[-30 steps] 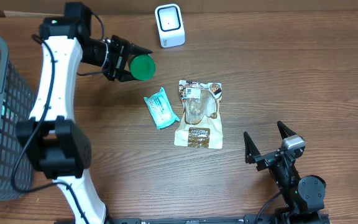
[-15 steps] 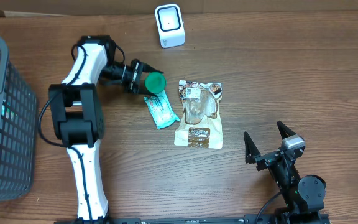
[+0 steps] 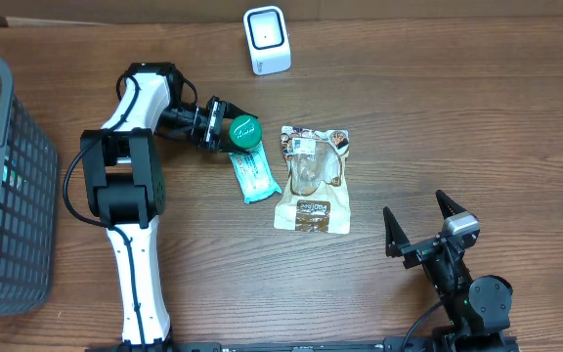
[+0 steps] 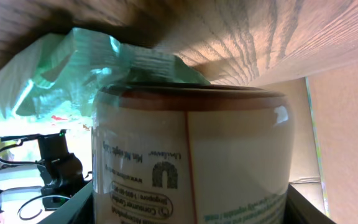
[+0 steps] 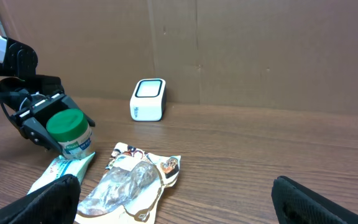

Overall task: Scan the item barcode
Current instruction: 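Lift the green-lidded jar out and move it toward the table center, then set the jar upright left of the packets and open the left gripper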

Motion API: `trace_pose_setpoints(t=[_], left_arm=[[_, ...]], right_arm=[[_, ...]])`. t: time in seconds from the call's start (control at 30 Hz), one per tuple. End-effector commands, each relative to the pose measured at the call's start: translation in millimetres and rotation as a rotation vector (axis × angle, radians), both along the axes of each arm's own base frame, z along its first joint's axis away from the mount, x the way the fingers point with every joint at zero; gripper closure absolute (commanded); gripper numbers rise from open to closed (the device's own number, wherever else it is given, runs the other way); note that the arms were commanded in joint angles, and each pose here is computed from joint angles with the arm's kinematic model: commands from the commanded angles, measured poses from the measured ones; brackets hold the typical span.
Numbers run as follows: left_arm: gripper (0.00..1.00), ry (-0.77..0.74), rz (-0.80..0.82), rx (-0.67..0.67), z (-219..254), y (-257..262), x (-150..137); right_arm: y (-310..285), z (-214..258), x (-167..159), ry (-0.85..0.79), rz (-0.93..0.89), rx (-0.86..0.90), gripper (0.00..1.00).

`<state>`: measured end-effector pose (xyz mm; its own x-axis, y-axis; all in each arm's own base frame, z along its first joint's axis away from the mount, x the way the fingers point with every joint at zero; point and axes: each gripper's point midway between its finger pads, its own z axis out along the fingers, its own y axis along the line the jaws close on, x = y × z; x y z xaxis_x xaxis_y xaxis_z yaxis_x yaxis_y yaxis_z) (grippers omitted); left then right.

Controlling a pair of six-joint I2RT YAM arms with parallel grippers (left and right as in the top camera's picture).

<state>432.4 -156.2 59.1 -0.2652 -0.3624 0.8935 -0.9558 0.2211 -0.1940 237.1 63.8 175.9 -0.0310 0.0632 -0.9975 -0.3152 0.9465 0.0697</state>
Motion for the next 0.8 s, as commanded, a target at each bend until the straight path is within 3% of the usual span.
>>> trace_pose_setpoints(t=[0.0, 0.43, 0.6, 0.63, 0.7, 0.77], left_arm=[[0.96, 0.040, 0.047, -0.060, 6, 2, 5], [0.92, 0.108, 0.143, -0.023, 0, 34, 15], [0.78, 0.125, 0.141, 0.046, -10, 40, 13], [0.69, 0.125, 0.138, 0.047, -10, 38, 13], [0.62, 0.125, 0.134, 0.047, -10, 37, 13], [0.61, 0.121, 0.132, 0.046, -10, 37, 13]], right_arm=[[-1, -2, 0, -0.003, -0.004, 0.003, 0.00], [-1, -2, 0, -0.003, -0.003, 0.003, 0.00], [-1, -2, 0, -0.003, -0.003, 0.003, 0.00], [-1, -2, 0, -0.003, -0.003, 0.003, 0.00], [-1, -2, 0, -0.004, -0.004, 0.003, 0.00], [-1, -2, 0, -0.003, -0.004, 0.003, 0.00]])
